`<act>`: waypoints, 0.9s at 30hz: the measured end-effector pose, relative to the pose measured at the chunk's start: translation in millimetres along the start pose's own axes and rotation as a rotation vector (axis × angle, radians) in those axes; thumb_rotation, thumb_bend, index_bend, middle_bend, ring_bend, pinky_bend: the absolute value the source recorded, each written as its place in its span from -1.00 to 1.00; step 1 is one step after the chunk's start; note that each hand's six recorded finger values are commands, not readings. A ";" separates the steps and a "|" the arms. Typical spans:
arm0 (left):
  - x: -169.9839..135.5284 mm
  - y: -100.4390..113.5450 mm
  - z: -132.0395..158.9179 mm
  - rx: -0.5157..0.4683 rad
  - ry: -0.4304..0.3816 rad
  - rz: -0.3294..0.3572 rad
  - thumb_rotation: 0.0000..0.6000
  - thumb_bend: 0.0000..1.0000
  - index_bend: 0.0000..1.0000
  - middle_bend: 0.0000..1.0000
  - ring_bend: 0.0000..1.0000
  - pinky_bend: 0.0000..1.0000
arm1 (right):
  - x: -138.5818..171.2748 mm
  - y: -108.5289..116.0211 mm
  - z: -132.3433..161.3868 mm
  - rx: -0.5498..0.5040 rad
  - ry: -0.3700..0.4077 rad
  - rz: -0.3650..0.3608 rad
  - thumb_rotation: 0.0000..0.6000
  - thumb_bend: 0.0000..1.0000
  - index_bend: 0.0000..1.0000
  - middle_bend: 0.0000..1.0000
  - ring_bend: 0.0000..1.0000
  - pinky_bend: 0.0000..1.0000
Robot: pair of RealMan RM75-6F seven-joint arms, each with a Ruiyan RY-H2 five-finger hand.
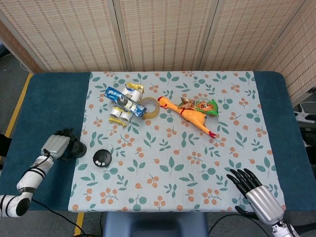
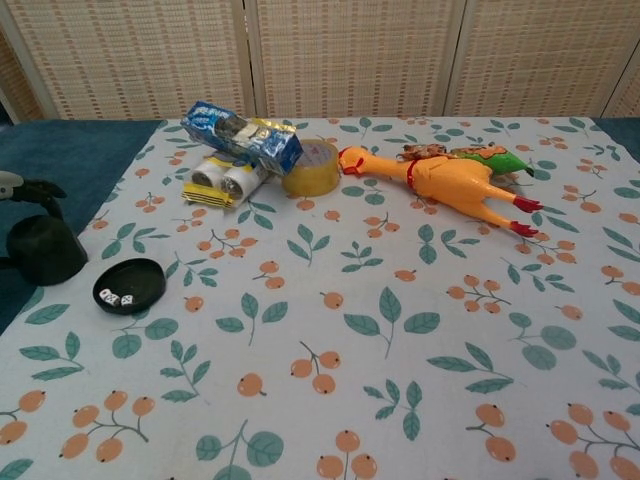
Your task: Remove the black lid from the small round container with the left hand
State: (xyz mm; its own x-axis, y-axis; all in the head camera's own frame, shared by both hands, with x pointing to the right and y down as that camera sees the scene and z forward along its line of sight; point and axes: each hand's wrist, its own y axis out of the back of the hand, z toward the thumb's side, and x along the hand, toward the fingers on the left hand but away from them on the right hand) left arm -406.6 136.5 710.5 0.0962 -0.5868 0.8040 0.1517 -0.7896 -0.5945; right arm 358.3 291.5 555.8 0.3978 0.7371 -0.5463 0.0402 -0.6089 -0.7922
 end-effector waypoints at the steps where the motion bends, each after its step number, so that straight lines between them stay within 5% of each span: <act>1: -0.2 -0.4 1.0 -0.006 -0.002 -0.001 1.00 -0.30 -1.00 -1.00 -1.00 -0.74 | -0.3 -0.5 0.0 0.000 -0.001 0.001 1.00 -0.74 -1.00 -1.00 -1.00 -1.00; 13: -11.1 17.2 5.1 -0.042 -0.014 0.066 1.00 -0.31 -1.00 -1.00 -1.00 -0.72 | -0.7 -0.1 0.2 0.002 -0.001 -0.002 1.00 -0.74 -1.00 -1.00 -1.00 -1.00; 20: -56.0 39.2 6.0 -0.107 -0.051 0.304 1.00 -0.29 -1.00 -1.00 -1.00 -0.89 | -0.8 8.0 0.6 0.010 -0.001 -0.072 1.00 -0.74 -1.00 -1.00 -1.00 -1.00; 23: -99.9 27.2 1.1 -0.139 -0.064 0.392 1.00 -0.30 -1.00 -1.00 -1.00 -0.92 | -1.4 11.9 -0.9 0.030 -0.023 -0.130 1.00 -0.74 -1.00 -1.00 -1.00 -1.00; 27: -165.3 -18.4 -9.3 -0.178 -0.024 0.366 1.00 -0.30 -1.00 -1.00 -1.00 -0.93 | -4.0 12.5 -4.1 0.060 -0.065 -0.181 1.00 -0.74 -1.00 -1.00 -1.00 -1.00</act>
State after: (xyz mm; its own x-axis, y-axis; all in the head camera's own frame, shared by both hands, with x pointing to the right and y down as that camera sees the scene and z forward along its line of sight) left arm -434.5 246.3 588.5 0.1358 -0.8322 0.5375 -0.0695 -0.5492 -0.8328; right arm 361.0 279.7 549.2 0.3289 0.8515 -0.4083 0.0504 -0.4476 -0.8928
